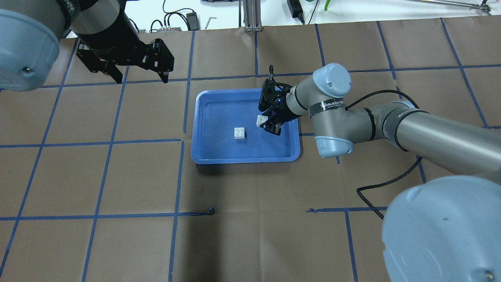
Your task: Assemble white blocks and place on blue tray
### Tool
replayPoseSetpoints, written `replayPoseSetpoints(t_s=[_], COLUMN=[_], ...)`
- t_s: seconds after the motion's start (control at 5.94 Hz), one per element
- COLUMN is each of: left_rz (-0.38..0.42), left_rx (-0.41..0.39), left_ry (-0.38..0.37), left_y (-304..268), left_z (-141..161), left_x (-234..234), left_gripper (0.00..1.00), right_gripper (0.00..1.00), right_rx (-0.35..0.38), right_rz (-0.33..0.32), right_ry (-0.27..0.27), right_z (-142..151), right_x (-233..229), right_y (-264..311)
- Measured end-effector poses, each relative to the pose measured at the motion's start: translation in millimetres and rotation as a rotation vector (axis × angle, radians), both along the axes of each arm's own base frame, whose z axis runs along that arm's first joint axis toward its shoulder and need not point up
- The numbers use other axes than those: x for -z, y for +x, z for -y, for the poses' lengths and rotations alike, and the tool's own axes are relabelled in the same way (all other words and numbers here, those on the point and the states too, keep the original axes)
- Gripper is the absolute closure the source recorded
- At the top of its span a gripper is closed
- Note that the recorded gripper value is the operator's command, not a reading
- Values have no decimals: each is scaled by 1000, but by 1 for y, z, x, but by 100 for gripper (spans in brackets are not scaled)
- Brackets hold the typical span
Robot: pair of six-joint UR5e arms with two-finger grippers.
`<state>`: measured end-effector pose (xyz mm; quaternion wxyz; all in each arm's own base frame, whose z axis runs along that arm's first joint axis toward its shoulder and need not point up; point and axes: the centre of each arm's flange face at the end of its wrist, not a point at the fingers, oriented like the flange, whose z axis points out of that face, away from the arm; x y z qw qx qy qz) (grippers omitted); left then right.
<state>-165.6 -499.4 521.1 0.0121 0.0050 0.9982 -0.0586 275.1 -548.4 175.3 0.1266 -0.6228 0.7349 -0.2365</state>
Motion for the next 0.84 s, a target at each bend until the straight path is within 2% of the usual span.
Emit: replayPoseSetpoints(t_s=[0.34, 0.84], left_rz=[-5, -3], left_rx=[-13, -14], left_ry=[-10, -16], left_y=[0, 0], left_z=[6, 7], left_x=[1, 0], left_gripper=[1, 1], right_gripper=[72, 72], right_rx=[-37, -45], right_rz=[1, -1], right_ry=[-8, -14], right_z=[-9, -11], right_x=[16, 16], right_y=[21, 26])
